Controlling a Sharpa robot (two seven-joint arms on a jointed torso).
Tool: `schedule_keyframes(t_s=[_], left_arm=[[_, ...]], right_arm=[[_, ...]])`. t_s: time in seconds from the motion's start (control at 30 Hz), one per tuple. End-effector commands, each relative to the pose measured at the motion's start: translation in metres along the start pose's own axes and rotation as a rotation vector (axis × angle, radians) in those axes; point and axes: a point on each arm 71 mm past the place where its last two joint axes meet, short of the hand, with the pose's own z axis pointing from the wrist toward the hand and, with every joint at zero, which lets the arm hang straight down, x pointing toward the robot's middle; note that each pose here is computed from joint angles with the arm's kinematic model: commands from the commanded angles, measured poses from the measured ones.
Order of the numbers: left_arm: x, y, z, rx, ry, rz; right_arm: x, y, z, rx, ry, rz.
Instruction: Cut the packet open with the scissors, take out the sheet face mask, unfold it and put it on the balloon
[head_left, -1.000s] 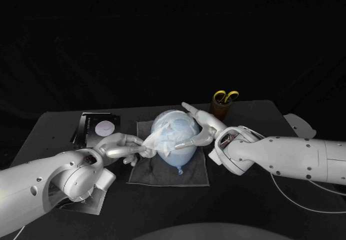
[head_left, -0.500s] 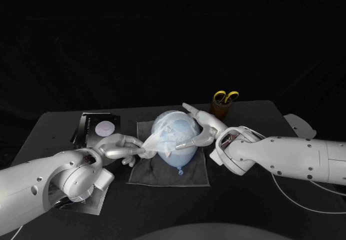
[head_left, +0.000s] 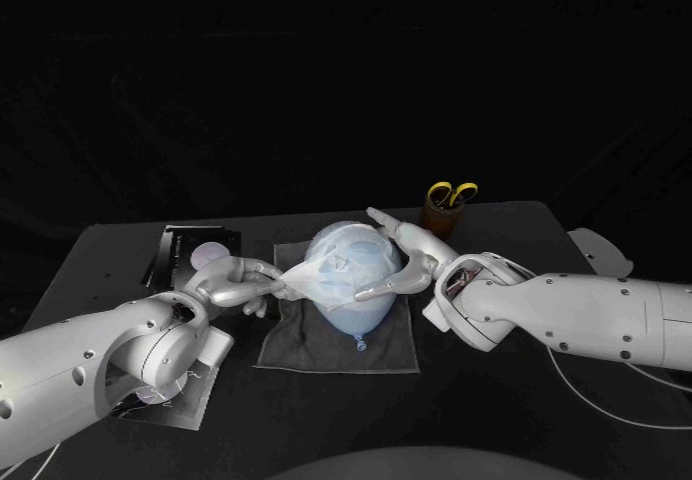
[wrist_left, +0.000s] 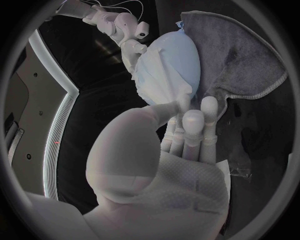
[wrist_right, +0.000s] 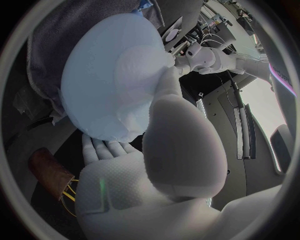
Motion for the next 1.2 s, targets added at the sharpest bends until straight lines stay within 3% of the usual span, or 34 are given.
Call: schedule_keyframes(t_s=[0.03,0.17,0.47,0.7,0.97,1.2], left_arm=[[-0.0061,-0.0028,0.0007,0.034,-0.081,0.001],[-0.0069,-0.0014,0.0009,0.020,-0.077,0.011],[0.0026,0.0023,0.0010,-0.030,0.056,0.033],[0.0032,0.0025,0.0002,-0.024,0.087,0.060],[-0.0049,0.0019,-0.0015,0.010,0.070,0.085],[-0.0273,-0.0047,-0.0009,0.074,-0.016,0.057]], right_arm=[[0.005,-0.003,-0.002,0.017,0.049,0.004],[0.005,-0.004,-0.002,0.019,0.048,0.005],[0.005,-0.004,-0.002,0.020,0.052,0.009],[0.005,-0.004,-0.002,0.019,0.053,0.012],[0.005,-0.005,-0.002,0.019,0.055,0.015],[0.005,-0.005,-0.002,0.019,0.063,0.019]])
